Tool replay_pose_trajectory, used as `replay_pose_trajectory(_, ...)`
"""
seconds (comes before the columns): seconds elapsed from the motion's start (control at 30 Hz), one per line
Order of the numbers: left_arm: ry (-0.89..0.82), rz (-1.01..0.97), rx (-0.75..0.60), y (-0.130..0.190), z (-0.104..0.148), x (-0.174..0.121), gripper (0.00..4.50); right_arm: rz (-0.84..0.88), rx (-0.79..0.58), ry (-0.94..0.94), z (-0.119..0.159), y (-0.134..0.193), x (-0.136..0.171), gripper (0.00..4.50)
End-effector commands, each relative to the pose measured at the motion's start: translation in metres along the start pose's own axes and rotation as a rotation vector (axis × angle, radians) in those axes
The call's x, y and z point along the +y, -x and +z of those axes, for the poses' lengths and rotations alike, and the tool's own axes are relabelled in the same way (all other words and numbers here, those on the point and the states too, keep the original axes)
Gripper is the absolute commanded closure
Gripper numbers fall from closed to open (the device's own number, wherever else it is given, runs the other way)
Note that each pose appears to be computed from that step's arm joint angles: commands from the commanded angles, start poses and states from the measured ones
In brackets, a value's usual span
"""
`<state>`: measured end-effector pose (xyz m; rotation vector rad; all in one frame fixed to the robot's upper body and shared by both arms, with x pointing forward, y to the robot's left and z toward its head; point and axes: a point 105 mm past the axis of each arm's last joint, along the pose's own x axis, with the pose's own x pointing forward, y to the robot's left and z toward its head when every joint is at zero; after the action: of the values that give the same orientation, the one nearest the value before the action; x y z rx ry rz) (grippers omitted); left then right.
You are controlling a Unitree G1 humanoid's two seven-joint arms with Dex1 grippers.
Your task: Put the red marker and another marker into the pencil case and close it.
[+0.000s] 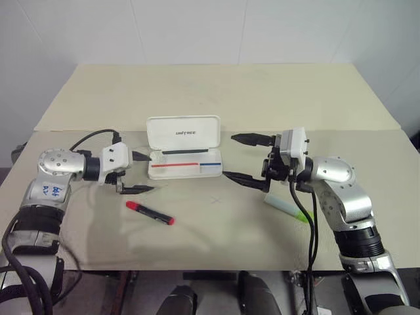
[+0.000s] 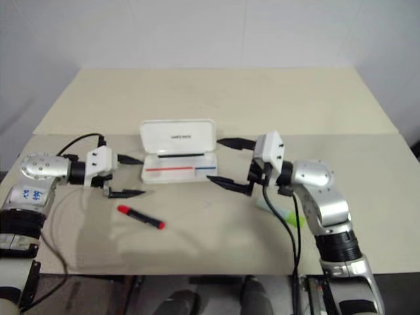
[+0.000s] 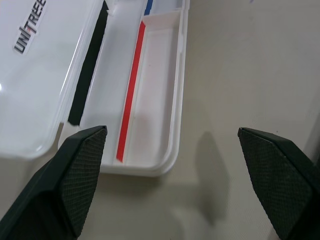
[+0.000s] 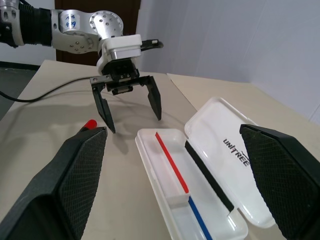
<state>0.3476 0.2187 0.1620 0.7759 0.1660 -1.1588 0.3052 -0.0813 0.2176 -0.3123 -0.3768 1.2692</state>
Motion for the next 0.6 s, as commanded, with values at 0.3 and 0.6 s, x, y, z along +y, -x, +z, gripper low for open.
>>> replay_pose_trajectory(0.3, -0.041, 0.002, 0.004, 0.0061, 0.003, 0.0081, 1.93, -0.041, -0.047, 0.066, 0.0139, -0.0002, -0.0009, 0.0)
replay_pose_trajectory(0.6, -0.084, -0.042, 0.036, -0.0007, 0.0015, 0.0038, 1.93, -0.044, -0.052, 0.065, 0.0138, -0.0029, -0.0007, 0.0)
